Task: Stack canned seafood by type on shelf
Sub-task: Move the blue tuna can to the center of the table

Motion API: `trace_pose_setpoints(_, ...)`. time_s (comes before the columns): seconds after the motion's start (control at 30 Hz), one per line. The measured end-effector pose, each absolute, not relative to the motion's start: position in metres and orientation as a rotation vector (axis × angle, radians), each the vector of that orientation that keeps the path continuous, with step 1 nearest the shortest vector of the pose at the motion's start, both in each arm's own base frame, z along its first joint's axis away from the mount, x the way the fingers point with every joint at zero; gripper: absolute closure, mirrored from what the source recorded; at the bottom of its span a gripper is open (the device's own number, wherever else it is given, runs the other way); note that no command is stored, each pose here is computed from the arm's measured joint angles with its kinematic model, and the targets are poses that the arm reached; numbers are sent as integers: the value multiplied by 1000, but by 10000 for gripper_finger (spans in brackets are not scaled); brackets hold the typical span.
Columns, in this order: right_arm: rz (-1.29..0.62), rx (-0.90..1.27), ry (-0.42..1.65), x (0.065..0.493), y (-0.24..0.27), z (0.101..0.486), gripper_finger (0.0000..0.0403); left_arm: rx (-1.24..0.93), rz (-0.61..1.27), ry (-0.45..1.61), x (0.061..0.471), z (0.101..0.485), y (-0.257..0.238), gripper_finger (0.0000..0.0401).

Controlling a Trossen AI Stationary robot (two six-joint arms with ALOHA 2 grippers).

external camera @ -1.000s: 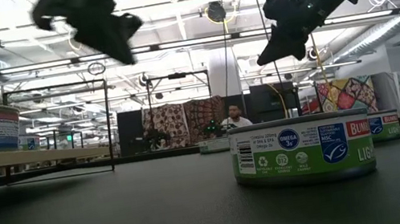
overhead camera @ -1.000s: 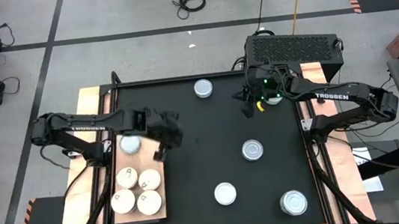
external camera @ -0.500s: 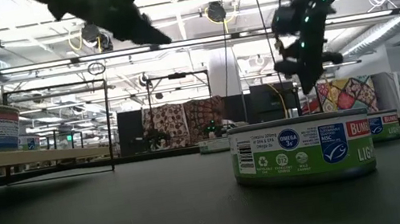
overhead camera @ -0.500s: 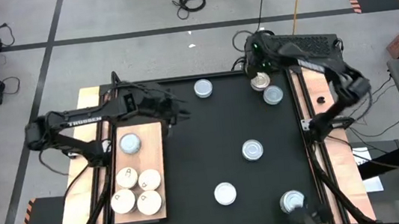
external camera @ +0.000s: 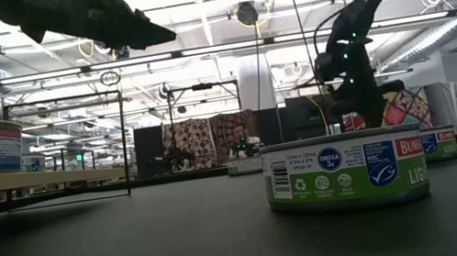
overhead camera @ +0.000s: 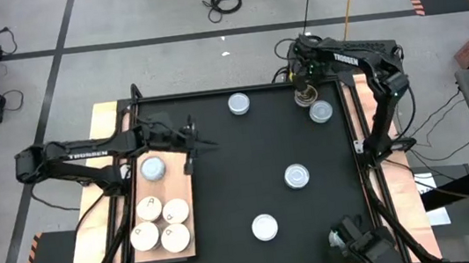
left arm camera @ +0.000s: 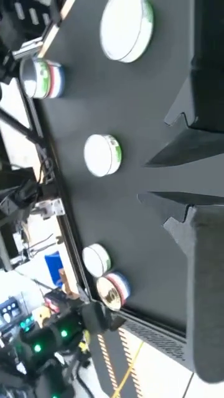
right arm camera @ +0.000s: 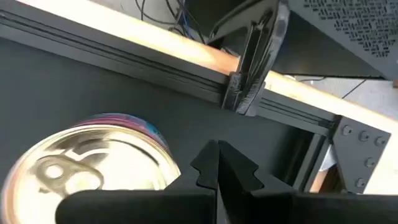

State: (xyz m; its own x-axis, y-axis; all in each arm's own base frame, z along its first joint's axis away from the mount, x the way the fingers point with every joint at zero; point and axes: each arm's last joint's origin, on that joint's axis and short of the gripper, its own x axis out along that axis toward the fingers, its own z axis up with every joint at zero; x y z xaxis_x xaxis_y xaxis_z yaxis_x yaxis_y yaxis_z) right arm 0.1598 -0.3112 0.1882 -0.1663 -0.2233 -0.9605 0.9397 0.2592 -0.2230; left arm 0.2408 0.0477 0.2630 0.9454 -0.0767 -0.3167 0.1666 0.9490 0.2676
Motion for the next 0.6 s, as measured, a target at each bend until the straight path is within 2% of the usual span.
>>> trace_pose_setpoints(0.3, -1127, 783, 1381, 177, -303, 172, 403, 316, -134, 310, 241, 263, 47, 324)
trace_pose_setpoints(0.6, -1003, 675, 1441, 227, -264, 172, 403, 310, -138, 334, 240, 260, 46, 324)
